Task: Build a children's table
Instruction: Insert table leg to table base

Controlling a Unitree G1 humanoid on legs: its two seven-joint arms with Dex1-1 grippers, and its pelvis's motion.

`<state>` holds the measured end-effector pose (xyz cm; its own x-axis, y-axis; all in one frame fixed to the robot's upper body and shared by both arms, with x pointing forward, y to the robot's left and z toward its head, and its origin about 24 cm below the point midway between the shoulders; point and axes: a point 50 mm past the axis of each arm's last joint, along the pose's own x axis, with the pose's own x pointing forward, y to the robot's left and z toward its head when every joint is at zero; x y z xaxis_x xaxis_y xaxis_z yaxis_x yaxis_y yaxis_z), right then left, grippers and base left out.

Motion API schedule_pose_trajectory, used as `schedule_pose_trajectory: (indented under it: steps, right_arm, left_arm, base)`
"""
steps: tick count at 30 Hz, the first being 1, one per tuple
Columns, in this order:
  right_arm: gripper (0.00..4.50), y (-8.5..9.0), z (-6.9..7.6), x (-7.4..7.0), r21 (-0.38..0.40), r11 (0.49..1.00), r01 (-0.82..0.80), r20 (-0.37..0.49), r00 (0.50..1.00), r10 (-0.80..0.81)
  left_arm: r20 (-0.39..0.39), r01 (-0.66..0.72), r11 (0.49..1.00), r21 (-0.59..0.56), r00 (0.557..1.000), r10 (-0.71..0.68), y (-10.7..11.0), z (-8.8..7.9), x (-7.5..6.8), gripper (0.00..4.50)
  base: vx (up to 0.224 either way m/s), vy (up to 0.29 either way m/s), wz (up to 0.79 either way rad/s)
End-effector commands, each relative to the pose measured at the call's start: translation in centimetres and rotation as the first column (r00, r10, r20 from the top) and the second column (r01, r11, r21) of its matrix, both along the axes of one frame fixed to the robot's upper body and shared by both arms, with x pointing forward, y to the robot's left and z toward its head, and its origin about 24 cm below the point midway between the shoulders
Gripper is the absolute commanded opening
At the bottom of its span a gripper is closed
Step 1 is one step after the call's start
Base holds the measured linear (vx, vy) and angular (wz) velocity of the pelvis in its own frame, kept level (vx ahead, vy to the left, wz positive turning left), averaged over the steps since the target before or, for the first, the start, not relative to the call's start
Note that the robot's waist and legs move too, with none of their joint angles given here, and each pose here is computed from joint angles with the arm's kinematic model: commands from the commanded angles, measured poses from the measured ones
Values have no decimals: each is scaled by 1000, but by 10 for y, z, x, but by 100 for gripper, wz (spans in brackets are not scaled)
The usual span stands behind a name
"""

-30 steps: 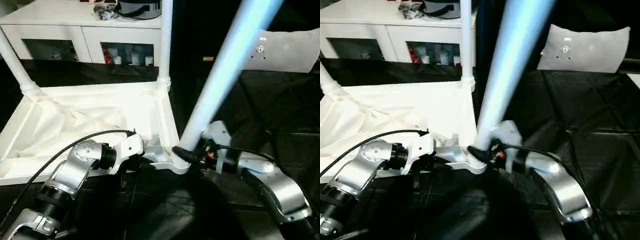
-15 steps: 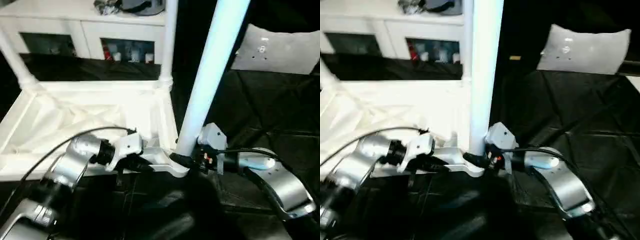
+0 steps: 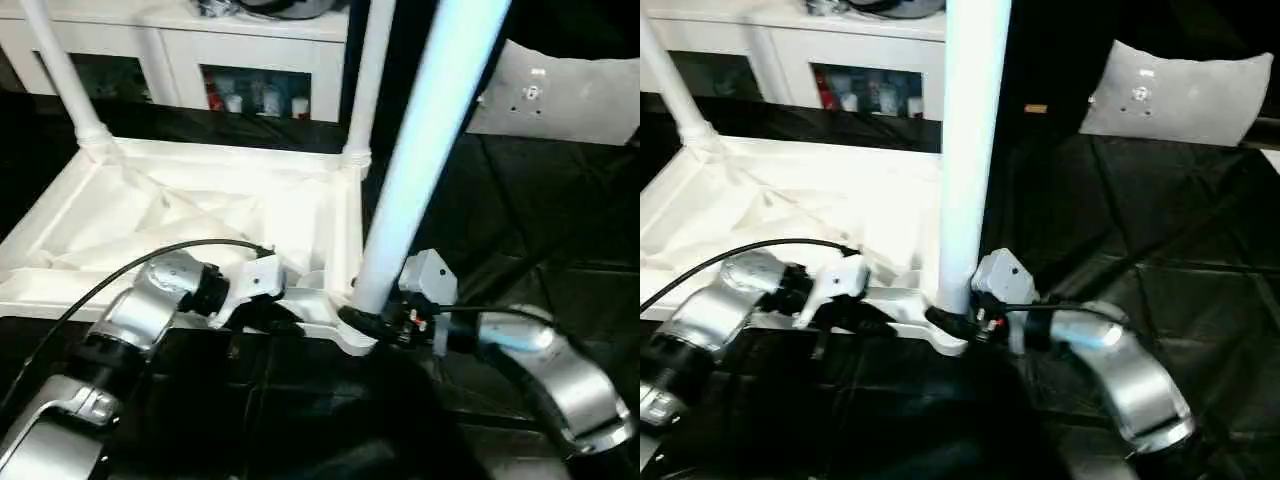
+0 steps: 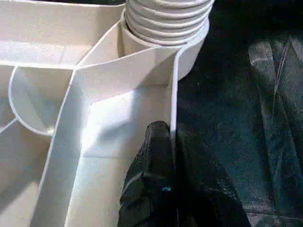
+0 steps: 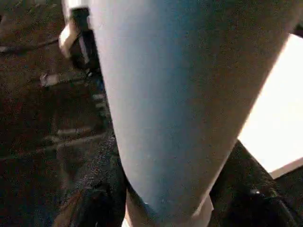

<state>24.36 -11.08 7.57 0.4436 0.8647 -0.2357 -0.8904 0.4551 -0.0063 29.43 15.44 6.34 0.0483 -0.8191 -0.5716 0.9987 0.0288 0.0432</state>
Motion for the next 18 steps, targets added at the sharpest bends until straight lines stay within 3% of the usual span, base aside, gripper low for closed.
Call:
schedule_pose_trajectory:
  steps: [1,2,3,4,5,9,12,15,18]
  right_arm:
    - [189,9,-57,-24,-79,997,-23,-284,959,-1]
    - [189,9,-57,-24,-79,997,-23,-284,959,-1]
    - [189,8,-55,-16,-78,995,64,-250,965,-82]
    - [189,8,-55,-16,-78,995,64,-250,965,-82]
    - [189,9,-52,-10,-63,990,124,-230,964,-135]
    - [189,11,-47,-1,-42,978,203,-207,956,-207]
    - [189,17,-43,12,-11,960,281,-209,938,-277]
    - [189,21,-42,14,-7,958,285,-210,937,-280]
    - [189,25,-44,14,1,961,276,-226,936,-269]
  left_arm:
    - [125,-198,978,-70,970,206,5,17,11,0]
    - [125,-198,978,-70,970,206,5,17,11,0]
    - [112,-277,957,-91,952,286,6,14,-2,0]
    - [112,-277,957,-91,952,286,6,14,-2,0]
    - [102,-332,937,-106,934,343,4,14,-13,0]
    - [83,-369,922,-119,921,380,-11,13,-31,0]
    - [56,-341,926,-164,934,353,-54,13,-55,0]
    - [28,-352,915,-195,931,364,-69,15,-60,0]
    - [42,-389,902,-185,914,403,-76,15,-55,0]
  base:
    - [0,0,0]
    - [0,0,0]
    - [0,0,0]
    - [0,0,0]
    - [0,0,0]
    - [0,0,0]
    - [0,0,0]
    - [0,0,0]
    - [0,0,0]
